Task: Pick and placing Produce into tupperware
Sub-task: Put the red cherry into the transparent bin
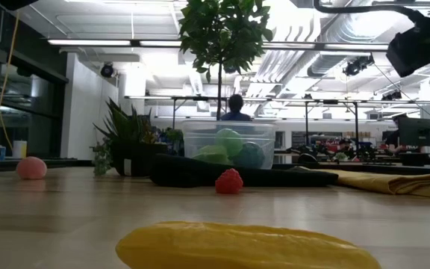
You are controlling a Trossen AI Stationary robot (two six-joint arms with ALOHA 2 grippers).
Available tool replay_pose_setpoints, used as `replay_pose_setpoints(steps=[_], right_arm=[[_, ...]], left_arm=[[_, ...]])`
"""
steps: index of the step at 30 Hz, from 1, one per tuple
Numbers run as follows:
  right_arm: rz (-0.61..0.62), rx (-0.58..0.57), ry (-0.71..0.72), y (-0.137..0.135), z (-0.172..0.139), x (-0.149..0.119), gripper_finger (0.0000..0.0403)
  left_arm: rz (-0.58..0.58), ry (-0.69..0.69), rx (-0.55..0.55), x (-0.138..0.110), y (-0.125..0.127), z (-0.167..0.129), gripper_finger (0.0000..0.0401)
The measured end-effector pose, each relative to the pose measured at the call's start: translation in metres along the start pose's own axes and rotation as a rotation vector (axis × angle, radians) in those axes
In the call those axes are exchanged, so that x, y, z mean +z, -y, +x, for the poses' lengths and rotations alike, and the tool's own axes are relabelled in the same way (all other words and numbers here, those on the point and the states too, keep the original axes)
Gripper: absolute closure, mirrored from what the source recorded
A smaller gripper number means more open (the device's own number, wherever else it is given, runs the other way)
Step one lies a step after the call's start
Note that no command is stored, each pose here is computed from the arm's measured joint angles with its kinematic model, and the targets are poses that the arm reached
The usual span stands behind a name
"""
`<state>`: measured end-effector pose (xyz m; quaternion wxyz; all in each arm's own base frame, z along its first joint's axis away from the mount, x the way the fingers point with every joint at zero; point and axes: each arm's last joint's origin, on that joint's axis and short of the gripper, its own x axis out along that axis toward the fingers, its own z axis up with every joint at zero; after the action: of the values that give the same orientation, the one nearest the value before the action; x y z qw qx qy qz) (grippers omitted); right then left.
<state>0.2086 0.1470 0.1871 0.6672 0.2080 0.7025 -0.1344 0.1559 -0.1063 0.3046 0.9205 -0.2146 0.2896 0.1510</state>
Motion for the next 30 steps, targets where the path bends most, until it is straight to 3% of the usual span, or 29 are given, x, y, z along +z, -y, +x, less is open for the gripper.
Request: replay_pose_setpoints(steps=[8,18,30], right_arm=[[-0.047,-0.025,-0.019,-0.004,0.013,0.005,0.0212],[0.058,0.015,-0.028,-0.007,0.024,0.022,0.0212],[0.116,0.015,-0.029,-0.006,0.024,0.023,0.0213]], left_arm=[[-0.033,0.0,0.0,0.0,0.0,0.0,0.0396],[-0.056,0.0,0.0,0.0,0.0,0.0,0.0396],[-0.055,-0.001,0.002,0.0,0.0,0.0,0.0396]])
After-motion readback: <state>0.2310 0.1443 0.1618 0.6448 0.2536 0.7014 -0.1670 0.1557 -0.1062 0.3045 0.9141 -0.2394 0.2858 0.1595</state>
